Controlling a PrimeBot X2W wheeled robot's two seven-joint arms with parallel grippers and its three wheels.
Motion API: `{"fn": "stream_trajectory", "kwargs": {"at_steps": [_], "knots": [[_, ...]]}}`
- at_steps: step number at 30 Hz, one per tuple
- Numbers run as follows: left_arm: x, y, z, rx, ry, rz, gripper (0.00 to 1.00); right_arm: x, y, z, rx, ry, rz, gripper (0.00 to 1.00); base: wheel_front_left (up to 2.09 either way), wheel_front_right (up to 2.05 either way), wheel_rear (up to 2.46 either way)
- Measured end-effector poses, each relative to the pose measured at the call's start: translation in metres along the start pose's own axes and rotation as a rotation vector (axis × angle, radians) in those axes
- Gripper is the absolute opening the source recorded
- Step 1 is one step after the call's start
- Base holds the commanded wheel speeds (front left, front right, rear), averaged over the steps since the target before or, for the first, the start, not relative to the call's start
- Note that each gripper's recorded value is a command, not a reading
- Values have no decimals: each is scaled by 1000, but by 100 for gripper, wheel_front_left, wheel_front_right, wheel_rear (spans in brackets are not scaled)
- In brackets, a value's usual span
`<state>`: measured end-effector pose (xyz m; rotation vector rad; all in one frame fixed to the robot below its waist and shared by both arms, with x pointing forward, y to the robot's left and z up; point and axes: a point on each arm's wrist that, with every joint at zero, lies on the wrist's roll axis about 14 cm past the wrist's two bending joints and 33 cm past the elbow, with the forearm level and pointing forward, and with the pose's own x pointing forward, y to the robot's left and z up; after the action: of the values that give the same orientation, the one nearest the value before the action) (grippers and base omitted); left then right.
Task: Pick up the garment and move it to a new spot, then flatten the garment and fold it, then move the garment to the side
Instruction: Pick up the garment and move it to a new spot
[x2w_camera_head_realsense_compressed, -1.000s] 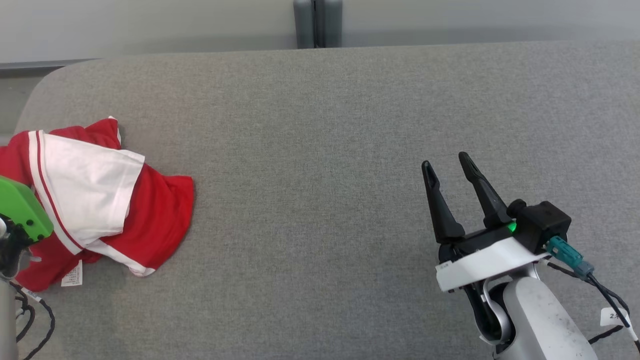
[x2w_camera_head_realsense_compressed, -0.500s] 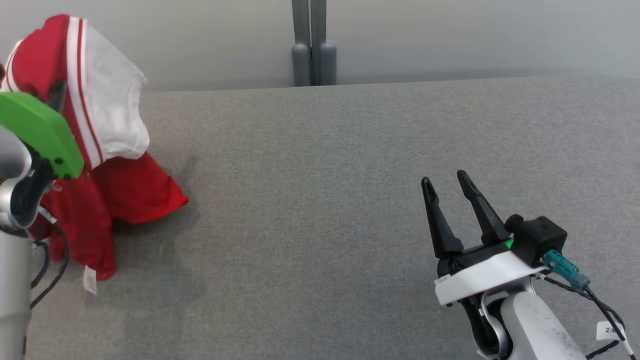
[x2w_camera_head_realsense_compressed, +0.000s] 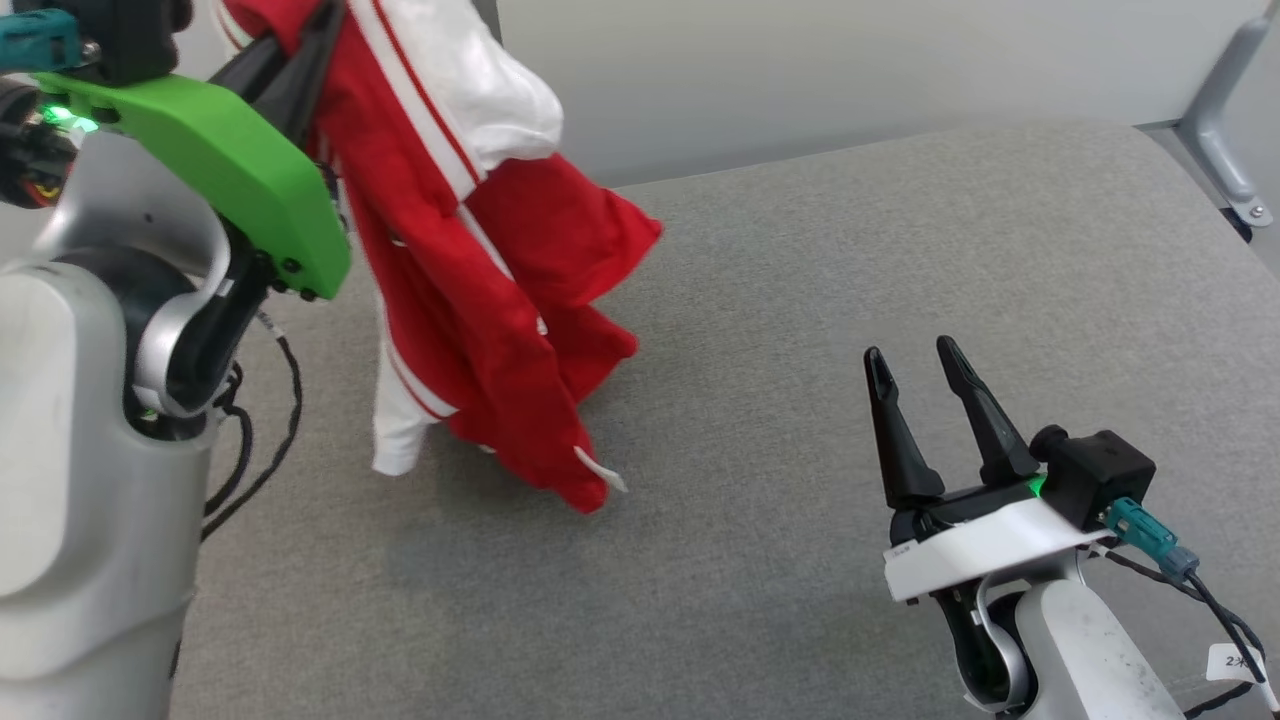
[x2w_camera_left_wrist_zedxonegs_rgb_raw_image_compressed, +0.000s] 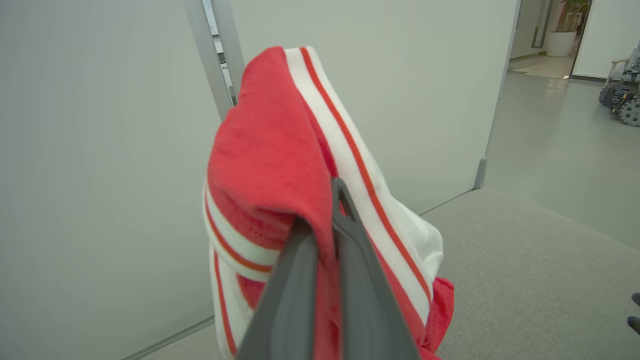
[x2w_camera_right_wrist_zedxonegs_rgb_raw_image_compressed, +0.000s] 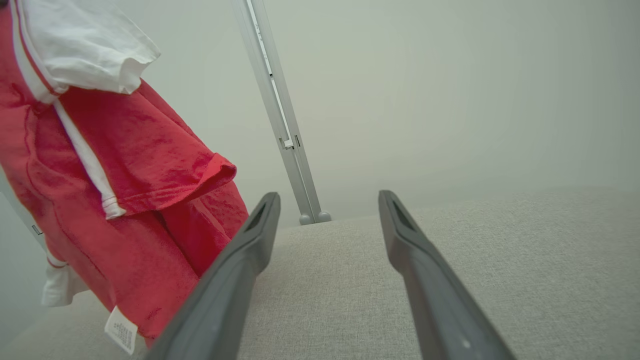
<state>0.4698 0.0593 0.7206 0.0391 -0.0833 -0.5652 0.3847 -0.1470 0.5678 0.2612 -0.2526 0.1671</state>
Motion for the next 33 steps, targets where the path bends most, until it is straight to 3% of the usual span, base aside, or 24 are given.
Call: {"fn": "stream_trajectory", "kwargs": {"at_steps": [4,8,14,19,20,21,33], "knots": [[14,-46,-12,-34,-2,-119,0,-8,-16,6,-13,-11,-49,100,0,0,0],[18,-82,-75,-118,94,-190,0,-13,-27,4,-14,-2,-86,100,0,0,0],[6,-108,-189,-243,247,-159,0,-15,-35,-7,-15,30,-111,100,0,0,0],[-13,-125,-249,-232,338,-153,0,-11,-29,-16,-12,53,-88,100,0,0,0],[-16,-126,-254,-234,344,-149,41,-10,-27,-16,-13,55,-82,100,0,0,0],[-17,-127,-258,-238,344,-144,100,-9,-25,-17,-12,57,-77,100,0,0,0],[-14,-97,-204,-222,89,-56,100,-7,-11,-15,-10,49,-30,100,0,0,0]]}}
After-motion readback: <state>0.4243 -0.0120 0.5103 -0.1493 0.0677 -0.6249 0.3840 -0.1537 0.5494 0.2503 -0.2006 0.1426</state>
